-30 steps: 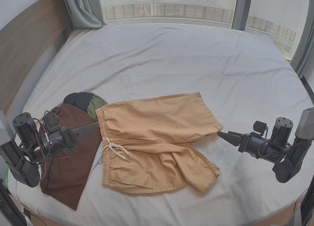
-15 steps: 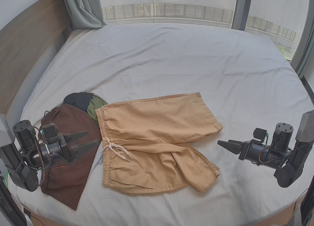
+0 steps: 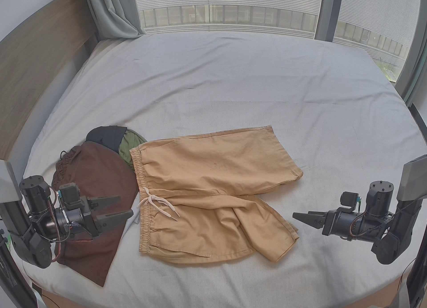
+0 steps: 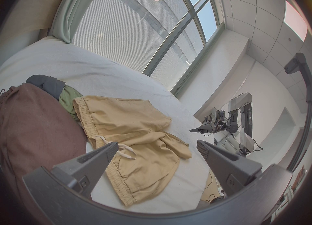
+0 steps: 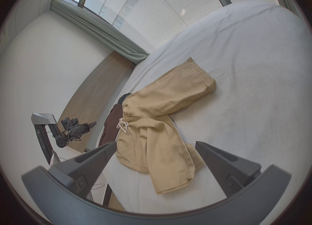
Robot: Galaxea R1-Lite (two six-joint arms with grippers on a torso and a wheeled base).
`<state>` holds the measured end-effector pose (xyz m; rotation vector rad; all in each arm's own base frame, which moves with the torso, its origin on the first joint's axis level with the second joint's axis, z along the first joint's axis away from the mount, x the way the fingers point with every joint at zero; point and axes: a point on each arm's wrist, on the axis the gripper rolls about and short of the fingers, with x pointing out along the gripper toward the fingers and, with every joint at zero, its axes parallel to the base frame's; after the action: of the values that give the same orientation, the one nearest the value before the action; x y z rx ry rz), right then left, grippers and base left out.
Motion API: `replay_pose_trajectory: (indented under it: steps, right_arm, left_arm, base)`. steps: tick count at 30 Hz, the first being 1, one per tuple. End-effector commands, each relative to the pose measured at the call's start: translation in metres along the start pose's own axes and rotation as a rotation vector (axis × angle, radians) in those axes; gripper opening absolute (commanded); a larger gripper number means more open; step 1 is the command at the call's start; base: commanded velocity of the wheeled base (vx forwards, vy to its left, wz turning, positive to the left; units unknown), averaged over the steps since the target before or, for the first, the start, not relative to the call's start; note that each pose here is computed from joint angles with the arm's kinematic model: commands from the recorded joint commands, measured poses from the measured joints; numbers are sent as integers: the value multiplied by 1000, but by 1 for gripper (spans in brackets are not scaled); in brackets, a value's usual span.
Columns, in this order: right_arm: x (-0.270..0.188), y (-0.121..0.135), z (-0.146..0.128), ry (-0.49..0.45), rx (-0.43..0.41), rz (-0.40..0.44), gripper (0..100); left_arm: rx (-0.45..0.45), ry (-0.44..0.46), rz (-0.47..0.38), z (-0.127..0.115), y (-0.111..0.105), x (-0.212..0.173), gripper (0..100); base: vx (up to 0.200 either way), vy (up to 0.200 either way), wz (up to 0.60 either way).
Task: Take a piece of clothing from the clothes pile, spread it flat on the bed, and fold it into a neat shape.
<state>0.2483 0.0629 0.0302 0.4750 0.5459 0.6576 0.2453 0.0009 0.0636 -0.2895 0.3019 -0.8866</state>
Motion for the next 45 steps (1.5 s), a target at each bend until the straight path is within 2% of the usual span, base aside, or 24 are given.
replay_pose_trajectory:
  steps: [1,7,13,27,45]
  right_arm:
    - [6,-11,-12,49,28,-26,100]
    - [10,-22,-24,98,-5,-51,100]
    - [12,-22,-28,115,-2,-51,100]
    - [23,-21,-47,196,16,-38,100]
    - [35,-20,-49,200,4,-15,100]
  left_arm:
    - [-43,40,-26,-13,-4,-4,100]
    - [-76,69,-24,-24,-2,-5,100]
    - [-32,91,-9,-35,9,-3,100]
    - [-21,87,-6,-36,13,-6,100]
    - [-20,87,-18,-35,13,-5,100]
  base:
    - [0,0,0]
    - [0,0,0]
    - [0,0,0]
    - [0,0,0]
    - [0,0,0]
